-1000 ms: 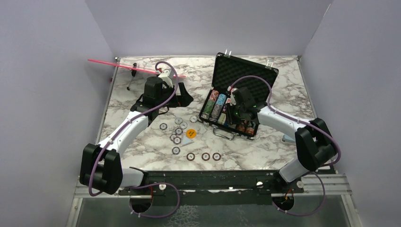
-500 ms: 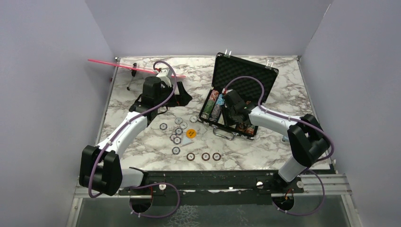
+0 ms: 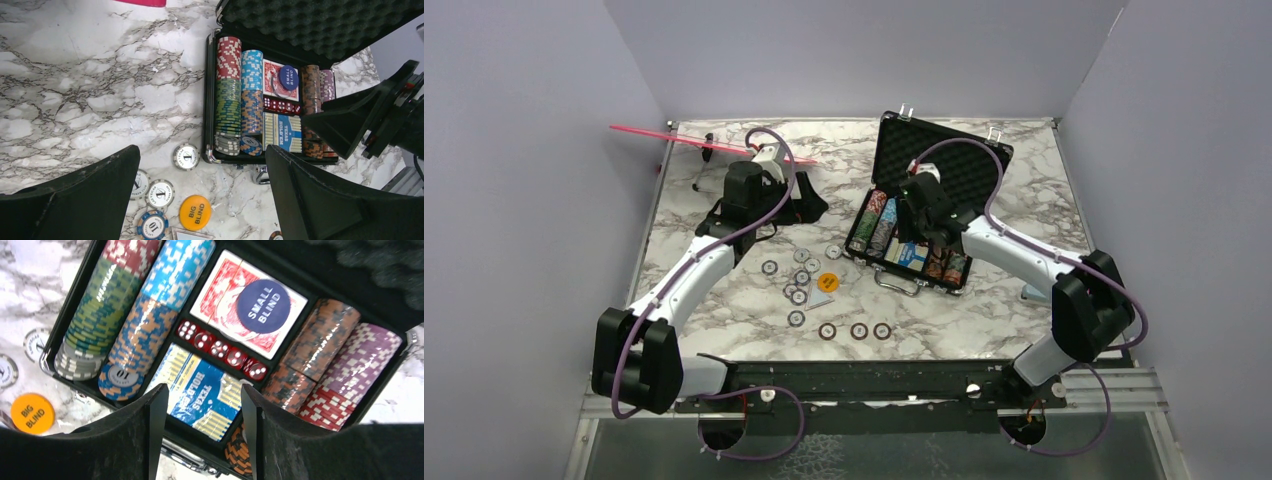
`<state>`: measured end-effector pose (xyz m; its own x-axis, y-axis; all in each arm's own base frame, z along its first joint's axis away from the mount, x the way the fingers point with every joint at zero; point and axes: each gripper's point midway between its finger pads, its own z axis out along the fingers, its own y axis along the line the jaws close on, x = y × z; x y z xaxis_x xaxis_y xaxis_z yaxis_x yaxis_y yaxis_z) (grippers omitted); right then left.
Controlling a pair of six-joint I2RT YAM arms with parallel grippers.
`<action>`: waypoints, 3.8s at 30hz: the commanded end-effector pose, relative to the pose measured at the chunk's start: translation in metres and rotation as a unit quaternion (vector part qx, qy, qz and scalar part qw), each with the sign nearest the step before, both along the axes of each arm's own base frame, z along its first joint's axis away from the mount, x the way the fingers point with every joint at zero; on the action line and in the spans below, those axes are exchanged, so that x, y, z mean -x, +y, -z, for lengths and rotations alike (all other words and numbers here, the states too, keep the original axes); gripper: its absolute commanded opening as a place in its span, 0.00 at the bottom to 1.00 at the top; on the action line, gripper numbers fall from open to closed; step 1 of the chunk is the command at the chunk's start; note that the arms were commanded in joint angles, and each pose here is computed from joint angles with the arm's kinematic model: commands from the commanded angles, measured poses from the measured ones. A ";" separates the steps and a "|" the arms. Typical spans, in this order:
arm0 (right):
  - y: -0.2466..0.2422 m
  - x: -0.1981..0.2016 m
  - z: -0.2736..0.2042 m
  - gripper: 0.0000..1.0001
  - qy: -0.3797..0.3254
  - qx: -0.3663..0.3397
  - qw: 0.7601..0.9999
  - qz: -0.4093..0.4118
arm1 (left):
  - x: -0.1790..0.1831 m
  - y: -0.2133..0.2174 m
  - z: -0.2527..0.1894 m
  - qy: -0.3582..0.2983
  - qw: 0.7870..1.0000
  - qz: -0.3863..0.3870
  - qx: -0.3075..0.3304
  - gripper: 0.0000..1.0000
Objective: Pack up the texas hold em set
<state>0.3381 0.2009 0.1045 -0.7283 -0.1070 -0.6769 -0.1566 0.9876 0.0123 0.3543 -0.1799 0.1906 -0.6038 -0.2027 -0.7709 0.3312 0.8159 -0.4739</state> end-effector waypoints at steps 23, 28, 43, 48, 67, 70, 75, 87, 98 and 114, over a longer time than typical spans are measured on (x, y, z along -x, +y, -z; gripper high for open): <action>-0.022 -0.062 0.045 0.74 0.038 0.028 0.997 0.061 | -0.001 0.009 -0.014 -0.026 1.000 -0.012 -0.005 0.99; -0.030 -0.064 0.051 0.70 0.040 0.044 0.996 0.073 | -0.001 0.011 -0.015 -0.027 1.000 -0.014 -0.005 0.99; -0.037 -0.075 0.046 0.52 0.022 0.045 0.995 0.084 | -0.003 0.015 -0.016 -0.027 0.999 -0.019 -0.002 0.99; -0.037 -0.076 0.040 0.60 0.023 0.051 0.996 0.076 | -0.003 0.015 -0.015 -0.026 0.999 -0.019 -0.001 0.99; 0.007 -0.027 -0.024 0.67 0.003 -0.019 1.000 -0.014 | -0.005 0.026 -0.023 -0.040 0.998 -0.044 -0.004 0.99; 0.037 0.006 -0.021 0.67 0.011 -0.024 0.998 -0.059 | -0.007 0.039 -0.027 -0.050 0.995 -0.081 -0.018 0.99; 0.089 0.060 -0.006 0.68 0.040 -0.039 0.991 -0.121 | -0.008 0.072 -0.037 -0.070 0.982 -0.168 -0.047 0.99; 0.185 0.116 0.047 0.71 0.087 0.024 0.971 -0.222 | 0.002 0.116 -0.056 -0.106 0.953 -0.275 -0.069 0.99; 0.213 0.143 0.073 0.72 0.139 0.027 0.950 -0.278 | 0.002 0.115 -0.056 -0.106 0.954 -0.272 -0.068 0.99; 0.219 0.131 0.094 0.77 0.142 0.085 0.947 -0.274 | 0.001 0.116 -0.052 -0.100 0.954 -0.272 -0.070 0.99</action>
<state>0.2062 0.4272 0.0227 -0.6871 -0.5773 -0.4411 -0.6589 0.7510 0.0435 0.3542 -0.0703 0.2428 -0.2844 -0.3243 -0.9022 -0.0614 0.9453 -0.3204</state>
